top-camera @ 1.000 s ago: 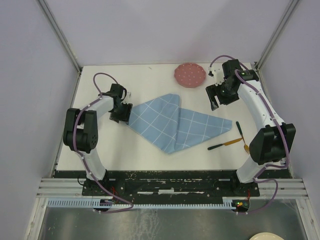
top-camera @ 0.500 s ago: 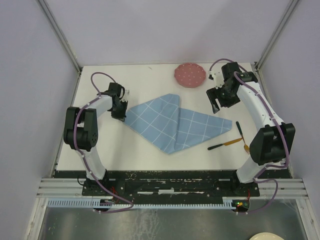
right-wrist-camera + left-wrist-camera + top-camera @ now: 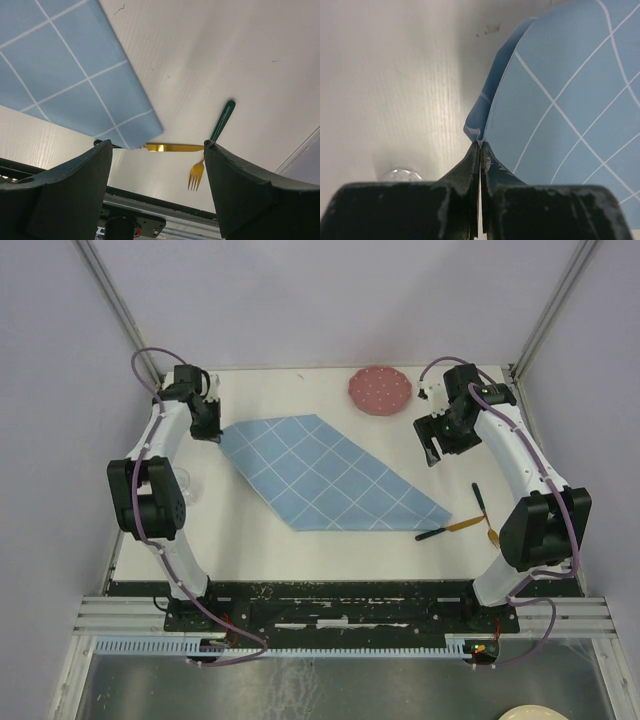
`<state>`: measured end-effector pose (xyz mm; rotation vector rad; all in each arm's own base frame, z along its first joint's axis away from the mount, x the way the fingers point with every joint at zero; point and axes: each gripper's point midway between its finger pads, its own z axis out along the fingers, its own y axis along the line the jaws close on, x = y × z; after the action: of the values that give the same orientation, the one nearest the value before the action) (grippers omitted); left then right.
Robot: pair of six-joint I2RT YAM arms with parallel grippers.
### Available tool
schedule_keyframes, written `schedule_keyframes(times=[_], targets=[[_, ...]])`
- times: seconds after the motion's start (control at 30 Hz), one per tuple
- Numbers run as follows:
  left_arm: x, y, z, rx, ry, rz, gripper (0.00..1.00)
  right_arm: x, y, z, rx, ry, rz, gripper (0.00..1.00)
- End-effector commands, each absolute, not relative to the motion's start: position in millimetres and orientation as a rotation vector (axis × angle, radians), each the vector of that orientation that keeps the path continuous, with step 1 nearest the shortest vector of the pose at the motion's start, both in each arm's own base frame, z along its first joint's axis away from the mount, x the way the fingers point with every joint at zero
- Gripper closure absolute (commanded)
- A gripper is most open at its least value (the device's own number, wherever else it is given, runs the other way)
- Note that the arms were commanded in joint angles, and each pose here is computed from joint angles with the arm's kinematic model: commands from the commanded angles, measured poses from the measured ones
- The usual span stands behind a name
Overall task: Set the dinner table for one person
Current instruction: Fold the napkin at the center of the board.
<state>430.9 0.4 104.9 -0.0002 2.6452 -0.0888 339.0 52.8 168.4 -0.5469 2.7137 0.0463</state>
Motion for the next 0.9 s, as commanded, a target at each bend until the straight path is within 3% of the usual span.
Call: schedule_keyframes(times=[0.0,0.43,0.87], targets=[[442.7,21.1,164.6,-0.037,2.539,-0.027,0.97,345.7,51.6,183.4,-0.543,2.655,0.026,0.18],[452.2,27.5,182.6,-0.096,2.502,-0.066,0.97,345.3,49.7,183.9,-0.54,2.654,0.012,0.18],[490.5,50.9,285.1,-0.075,2.276,-0.011,0.97,346.0,49.2,182.9,-0.539,2.654,0.007,0.18]])
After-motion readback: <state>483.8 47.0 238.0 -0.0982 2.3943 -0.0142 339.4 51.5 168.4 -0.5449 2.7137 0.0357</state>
